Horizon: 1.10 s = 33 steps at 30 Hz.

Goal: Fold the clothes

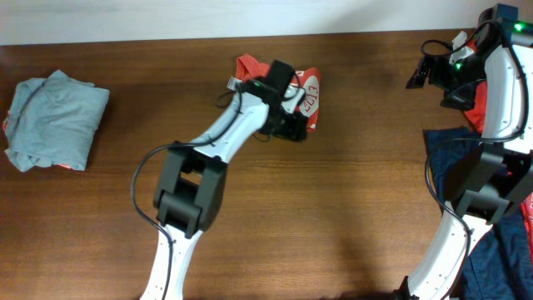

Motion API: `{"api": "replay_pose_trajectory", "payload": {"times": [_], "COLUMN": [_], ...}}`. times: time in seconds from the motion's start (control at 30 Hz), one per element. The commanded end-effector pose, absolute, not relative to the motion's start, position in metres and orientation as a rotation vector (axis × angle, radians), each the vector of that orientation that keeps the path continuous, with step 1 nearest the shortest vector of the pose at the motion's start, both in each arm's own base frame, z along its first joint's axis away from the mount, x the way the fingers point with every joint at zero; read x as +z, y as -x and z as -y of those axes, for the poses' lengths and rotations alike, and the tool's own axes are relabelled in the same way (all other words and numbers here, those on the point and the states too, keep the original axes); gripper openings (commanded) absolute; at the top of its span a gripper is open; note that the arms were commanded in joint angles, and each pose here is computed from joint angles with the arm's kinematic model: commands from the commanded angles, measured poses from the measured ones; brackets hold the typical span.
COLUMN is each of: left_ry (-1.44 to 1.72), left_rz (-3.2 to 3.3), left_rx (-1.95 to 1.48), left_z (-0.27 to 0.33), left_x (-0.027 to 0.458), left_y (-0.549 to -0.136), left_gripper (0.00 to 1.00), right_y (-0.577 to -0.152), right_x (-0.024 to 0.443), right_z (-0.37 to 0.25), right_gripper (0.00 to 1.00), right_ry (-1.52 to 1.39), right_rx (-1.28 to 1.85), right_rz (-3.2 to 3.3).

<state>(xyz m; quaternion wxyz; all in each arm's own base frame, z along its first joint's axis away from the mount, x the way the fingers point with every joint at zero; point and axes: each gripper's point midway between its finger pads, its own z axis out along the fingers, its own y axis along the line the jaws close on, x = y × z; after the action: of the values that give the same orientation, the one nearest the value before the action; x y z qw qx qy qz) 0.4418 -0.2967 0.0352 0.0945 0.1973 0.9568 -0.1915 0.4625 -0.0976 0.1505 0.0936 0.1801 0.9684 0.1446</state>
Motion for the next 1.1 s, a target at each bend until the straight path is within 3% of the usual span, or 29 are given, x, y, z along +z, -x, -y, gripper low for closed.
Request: {"api": "replay_pose_trajectory", "payload": {"times": [0.0, 0.2, 0.33, 0.4, 0.5, 0.7, 1.07], "left_ry": [-0.444, -0.528, -0.583, -0.609, -0.542, -0.427, -0.388], "left_rz": [-2.772, -2.608, -2.53, -2.519, -2.528, -2.509, -2.569], "left_rx": [-0.576, -0.548, -0.583, -0.597, -0.602, -0.821, -1.028], "left_z": [0.257, 0.221, 0.209, 0.193, 0.167, 0.132, 0.15], "left_x": [0.091, 0.171, 0.184, 0.177, 0.168, 0.128, 0.06], "left_y": [-0.479, -0.493, -0.504, -0.511, -0.524, -0.55, -0.549], "left_gripper": [0.73, 0.74, 0.79, 0.92, 0.99, 0.99, 0.99], "right_y": [-0.462, -0.464, -0.464, -0.463, -0.462, -0.462, -0.462], "right_x": [0.167, 0.168, 0.168, 0.168, 0.167, 0.167, 0.167], "right_z": [0.097, 0.097, 0.097, 0.097, 0.096, 0.096, 0.096], "right_gripper": [0.99, 0.99, 0.99, 0.99, 0.99, 0.99, 0.99], "right_ry": [-0.49, -0.486, -0.487, -0.489, -0.49, -0.49, -0.492], "right_rx": [0.401, 0.398, 0.399, 0.4, 0.402, 0.401, 0.402], "right_rz": [-2.845, -2.837, -2.839, -2.842, -2.846, -2.845, -2.845]}}
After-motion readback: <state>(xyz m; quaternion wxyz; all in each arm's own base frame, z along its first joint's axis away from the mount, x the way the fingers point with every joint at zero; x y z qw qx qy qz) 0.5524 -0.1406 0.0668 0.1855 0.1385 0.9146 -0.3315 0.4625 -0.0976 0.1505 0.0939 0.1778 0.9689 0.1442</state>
